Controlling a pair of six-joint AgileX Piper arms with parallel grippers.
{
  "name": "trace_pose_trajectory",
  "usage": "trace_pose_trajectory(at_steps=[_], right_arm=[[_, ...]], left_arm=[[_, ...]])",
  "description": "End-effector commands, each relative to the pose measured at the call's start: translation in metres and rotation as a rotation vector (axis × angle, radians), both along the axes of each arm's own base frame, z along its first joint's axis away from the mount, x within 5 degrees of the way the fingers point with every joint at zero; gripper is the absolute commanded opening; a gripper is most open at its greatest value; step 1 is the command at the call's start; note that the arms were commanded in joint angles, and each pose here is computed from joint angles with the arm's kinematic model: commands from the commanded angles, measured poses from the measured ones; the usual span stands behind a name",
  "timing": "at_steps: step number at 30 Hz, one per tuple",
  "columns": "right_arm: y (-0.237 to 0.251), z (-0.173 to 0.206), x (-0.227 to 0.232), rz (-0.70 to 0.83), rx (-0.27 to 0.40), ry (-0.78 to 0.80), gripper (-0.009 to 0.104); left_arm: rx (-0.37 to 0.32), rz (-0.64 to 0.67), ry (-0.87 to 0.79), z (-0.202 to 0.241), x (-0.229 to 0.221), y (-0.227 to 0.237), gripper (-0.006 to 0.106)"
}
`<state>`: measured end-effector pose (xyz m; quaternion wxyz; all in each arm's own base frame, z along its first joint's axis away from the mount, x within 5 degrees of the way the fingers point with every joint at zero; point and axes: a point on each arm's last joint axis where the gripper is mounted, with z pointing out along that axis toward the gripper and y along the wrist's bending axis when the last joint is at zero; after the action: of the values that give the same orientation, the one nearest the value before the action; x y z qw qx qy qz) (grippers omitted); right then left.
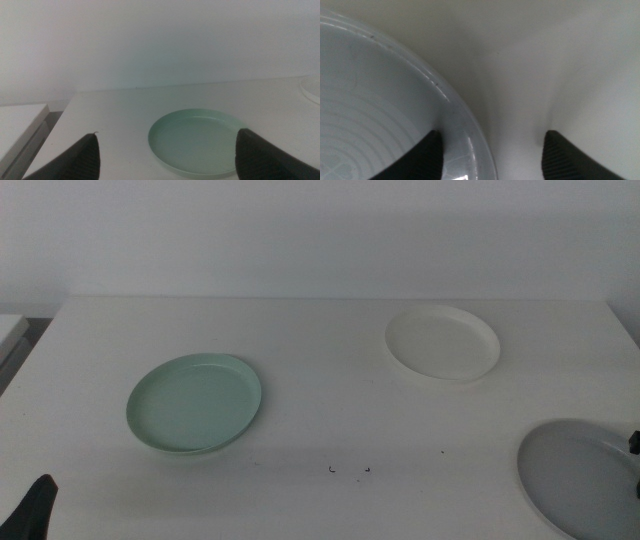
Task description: Stack the three bowls on top of each other.
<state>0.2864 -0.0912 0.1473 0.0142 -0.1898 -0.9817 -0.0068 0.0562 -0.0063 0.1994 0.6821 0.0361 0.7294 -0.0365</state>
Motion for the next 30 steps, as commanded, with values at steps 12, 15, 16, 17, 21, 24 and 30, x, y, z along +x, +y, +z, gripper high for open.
trace_pose_trajectory(at_steps=[12,15,16,17,21,24,30], right_arm=[[-0.005,-0.008,0.002,0.007,-0.006,0.026,0.019],[-0.005,-0.008,0.001,0.013,-0.01,0.035,0.0],[-0.005,-0.008,0.0,0.013,-0.008,0.042,-0.003],[-0.005,-0.008,-0.001,0.013,-0.004,0.052,-0.003],[-0.002,0.0,-0.003,0.025,-0.006,0.059,-0.003],[0.006,0.023,-0.001,0.053,-0.017,0.041,-0.003],[0.053,0.099,0.03,0.168,0.051,-0.124,-0.003]], left_arm=[[-0.003,0.001,-0.016,0.001,0.0,0.0,0.091],[-0.003,0.001,-0.016,0.001,0.0,0.0,0.091],[-0.003,0.001,-0.016,0.001,0.0,0.0,0.091],[-0.003,0.001,-0.016,0.001,0.0,0.0,0.091],[-0.003,0.001,-0.016,0.001,0.0,0.0,0.091],[-0.003,0.001,-0.016,0.001,0.0,0.0,0.091],[-0.003,0.001,-0.016,0.001,0.0,0.0,0.091]])
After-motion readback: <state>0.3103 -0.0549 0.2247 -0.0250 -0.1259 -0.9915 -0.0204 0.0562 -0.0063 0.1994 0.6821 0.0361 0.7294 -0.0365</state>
